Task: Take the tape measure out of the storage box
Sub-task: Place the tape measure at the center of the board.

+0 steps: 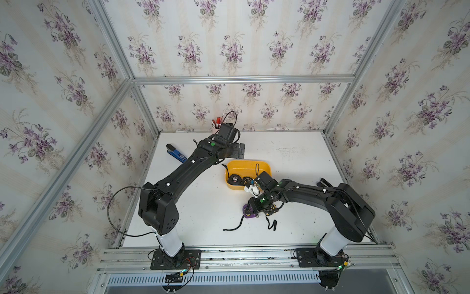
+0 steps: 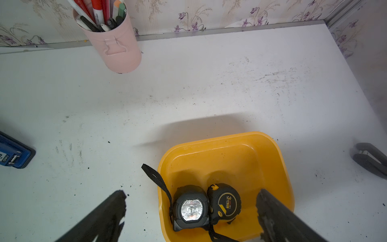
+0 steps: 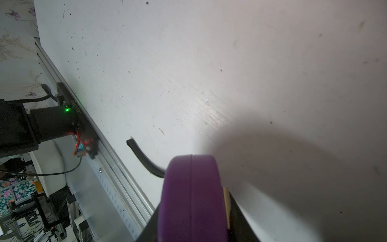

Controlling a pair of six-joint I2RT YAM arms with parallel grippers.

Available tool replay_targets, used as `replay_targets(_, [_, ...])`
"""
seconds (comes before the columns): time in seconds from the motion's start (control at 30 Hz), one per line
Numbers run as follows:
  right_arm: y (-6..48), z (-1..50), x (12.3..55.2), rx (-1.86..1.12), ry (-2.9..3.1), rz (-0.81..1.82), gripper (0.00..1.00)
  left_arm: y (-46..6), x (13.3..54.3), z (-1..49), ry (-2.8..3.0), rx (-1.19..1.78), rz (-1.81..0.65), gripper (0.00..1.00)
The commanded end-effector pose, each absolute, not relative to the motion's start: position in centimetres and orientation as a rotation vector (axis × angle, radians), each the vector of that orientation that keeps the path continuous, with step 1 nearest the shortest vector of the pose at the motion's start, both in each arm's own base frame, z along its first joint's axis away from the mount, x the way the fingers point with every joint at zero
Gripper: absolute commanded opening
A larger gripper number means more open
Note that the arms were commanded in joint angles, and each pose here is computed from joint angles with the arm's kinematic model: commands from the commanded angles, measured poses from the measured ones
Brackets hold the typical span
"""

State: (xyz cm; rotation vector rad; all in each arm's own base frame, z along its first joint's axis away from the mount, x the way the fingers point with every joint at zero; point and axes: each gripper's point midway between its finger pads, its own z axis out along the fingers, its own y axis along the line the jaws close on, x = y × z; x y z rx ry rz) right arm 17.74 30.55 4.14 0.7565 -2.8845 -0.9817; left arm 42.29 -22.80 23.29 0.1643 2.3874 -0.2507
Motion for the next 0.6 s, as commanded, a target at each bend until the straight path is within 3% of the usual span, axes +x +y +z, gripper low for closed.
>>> replay_targets(0.0, [30.6, 3.7, 17.4, 0.784, -2.872, -0.963, 0.28, -22.4, 42.7, 23.6, 2.367, 0.134, -0.237, 1.00])
replay_targets(0.17, [30.0, 3.3, 17.7, 0.762, -2.914, -0.914, 0.40, -22.4, 42.7, 22.9, 2.376, 0.119, -0.245, 1.00])
replay_targets(0.33, [29.5, 3.4, 18.2, 0.748, -2.958, -0.871, 0.69, -22.4, 42.8, 22.8, 2.375, 0.117, -0.247, 1.00])
replay_targets(0.57, [29.0, 4.3, 19.3, 0.737, -3.049, -0.832, 0.76, -22.2, 42.7, 22.7, 2.375, 0.114, -0.244, 1.00])
